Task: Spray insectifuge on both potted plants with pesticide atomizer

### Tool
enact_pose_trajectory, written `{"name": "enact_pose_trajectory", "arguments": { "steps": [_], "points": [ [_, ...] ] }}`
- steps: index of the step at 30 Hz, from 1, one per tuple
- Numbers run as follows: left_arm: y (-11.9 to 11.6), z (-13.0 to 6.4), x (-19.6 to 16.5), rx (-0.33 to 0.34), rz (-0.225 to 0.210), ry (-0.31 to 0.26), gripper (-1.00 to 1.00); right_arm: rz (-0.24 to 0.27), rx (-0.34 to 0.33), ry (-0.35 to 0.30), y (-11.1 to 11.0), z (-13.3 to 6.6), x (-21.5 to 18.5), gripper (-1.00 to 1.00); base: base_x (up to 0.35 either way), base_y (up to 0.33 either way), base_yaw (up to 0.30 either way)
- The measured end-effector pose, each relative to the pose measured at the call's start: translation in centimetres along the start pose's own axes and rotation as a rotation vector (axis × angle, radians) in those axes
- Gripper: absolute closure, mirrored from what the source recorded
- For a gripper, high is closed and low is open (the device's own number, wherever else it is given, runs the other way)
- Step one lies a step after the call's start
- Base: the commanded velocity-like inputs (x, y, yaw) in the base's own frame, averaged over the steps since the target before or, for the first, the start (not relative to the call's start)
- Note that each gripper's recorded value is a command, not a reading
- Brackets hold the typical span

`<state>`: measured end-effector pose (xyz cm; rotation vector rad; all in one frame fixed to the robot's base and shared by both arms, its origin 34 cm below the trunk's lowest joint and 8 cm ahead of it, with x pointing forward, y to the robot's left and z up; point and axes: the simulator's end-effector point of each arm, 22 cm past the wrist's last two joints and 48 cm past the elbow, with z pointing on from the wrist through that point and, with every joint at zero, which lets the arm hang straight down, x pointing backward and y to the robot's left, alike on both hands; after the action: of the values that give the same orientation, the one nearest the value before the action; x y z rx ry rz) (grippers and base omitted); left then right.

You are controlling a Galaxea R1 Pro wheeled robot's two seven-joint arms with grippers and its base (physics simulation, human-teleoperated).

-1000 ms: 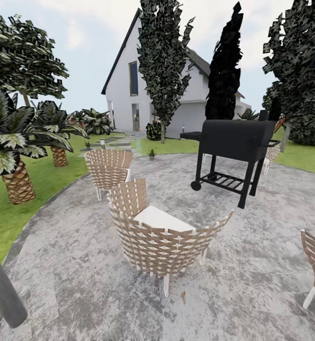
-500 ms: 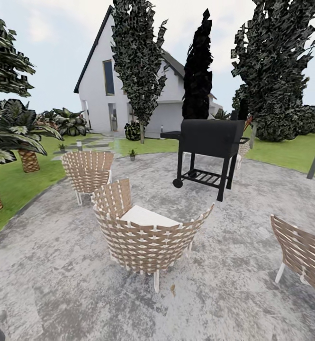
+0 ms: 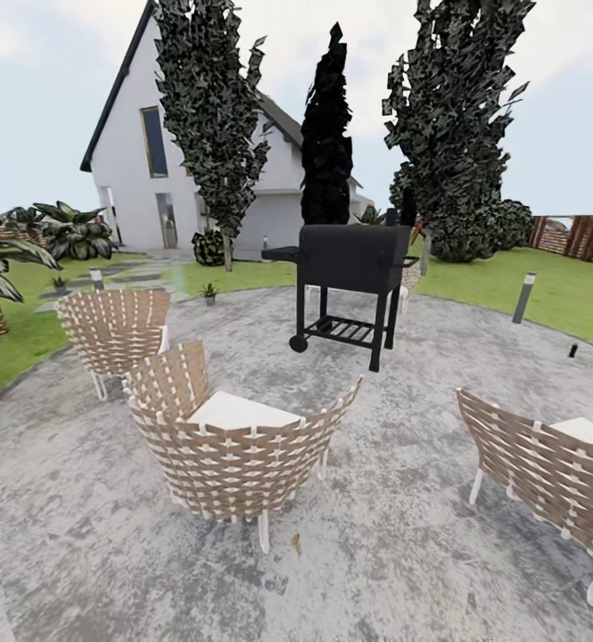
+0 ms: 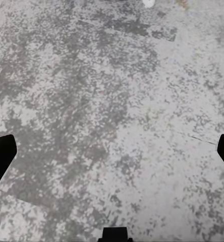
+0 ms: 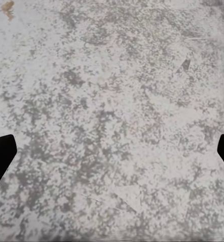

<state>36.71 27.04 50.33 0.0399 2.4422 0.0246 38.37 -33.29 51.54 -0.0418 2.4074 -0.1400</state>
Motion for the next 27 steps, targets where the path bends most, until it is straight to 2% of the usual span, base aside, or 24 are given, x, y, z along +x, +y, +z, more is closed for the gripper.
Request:
{"name": "enact_pose_trajectory", "arguments": {
  "steps": [6, 12, 27],
  "points": [
    [0.0, 0.0, 0.0, -0.001, 0.000, 0.000, -1.00, 0.001, 0.003, -0.001, -0.1, 0.0, -0.1, -1.00, 0.000, 0.000, -0.300],
    [0.0, 0.0, 0.0, -0.002, 0.000, 0.000, -1.00, 0.032, 0.031, 0.001, -1.2, 0.0, 0.0, -1.00, 0.000, 0.000, -0.300],
    [0.0, 0.0, 0.1, -0.001, 0.001, 0.001, -1.00, 0.034, 0.032, 0.001, -1.4, 0.0, 0.1, -1.00, 0.000, 0.000, -0.300]
  ]
}}
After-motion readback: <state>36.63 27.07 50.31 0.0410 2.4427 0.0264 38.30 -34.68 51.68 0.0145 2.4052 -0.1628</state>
